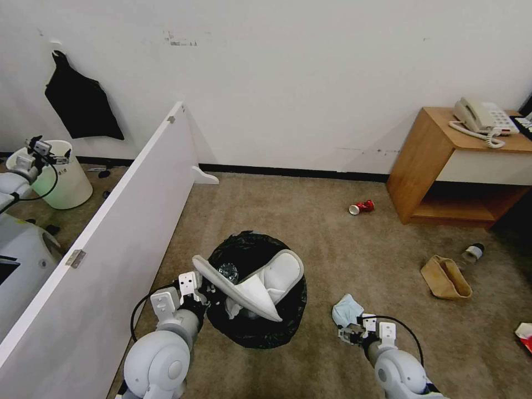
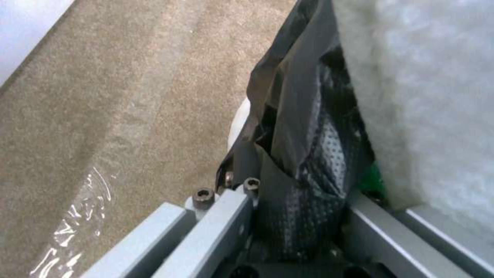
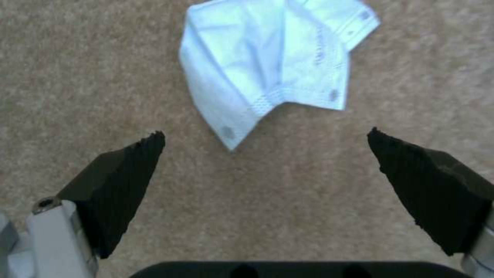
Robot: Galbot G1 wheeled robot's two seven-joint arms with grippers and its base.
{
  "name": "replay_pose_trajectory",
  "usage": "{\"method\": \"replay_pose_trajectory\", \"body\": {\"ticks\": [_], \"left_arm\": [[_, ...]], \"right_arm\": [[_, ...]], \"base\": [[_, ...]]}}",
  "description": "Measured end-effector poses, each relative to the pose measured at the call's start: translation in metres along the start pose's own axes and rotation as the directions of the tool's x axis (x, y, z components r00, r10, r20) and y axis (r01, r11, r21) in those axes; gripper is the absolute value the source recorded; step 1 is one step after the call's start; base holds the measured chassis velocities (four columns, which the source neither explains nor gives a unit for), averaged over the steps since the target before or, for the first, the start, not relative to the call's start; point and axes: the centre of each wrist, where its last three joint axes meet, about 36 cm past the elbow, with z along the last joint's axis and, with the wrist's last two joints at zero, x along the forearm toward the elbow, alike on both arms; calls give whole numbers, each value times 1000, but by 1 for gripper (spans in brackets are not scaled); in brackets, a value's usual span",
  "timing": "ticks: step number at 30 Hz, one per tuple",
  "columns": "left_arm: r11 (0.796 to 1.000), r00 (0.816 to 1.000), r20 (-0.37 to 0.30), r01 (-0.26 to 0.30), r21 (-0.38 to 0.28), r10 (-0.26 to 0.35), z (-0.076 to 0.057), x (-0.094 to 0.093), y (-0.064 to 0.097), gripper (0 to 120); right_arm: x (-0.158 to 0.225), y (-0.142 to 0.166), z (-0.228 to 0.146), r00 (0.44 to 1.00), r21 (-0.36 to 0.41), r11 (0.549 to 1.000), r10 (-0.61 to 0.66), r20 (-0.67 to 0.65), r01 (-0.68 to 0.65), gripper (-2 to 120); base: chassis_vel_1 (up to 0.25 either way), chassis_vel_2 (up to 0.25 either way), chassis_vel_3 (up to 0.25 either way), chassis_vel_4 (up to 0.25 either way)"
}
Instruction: Pick up the trash bin, then pick up the garbage from the floor and place it into the trash bin.
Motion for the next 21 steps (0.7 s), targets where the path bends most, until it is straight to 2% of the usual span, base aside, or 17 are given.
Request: {"method": "replay_pose_trajectory", "body": {"ticks": [9,21], "left_arm": [[1000,1000,-7,-3,-10,3,1,0,2,0],[1000,1000,-10,-1,-9,1,3,2,2,0]], "right_arm": [[-13,17,5,1000,-13,1000,-9,-8,9,100],[-20,15,2,1000,-6,1000,-5,6,5,100]], "base": [[0,0,0,0],[0,0,0,0]]}}
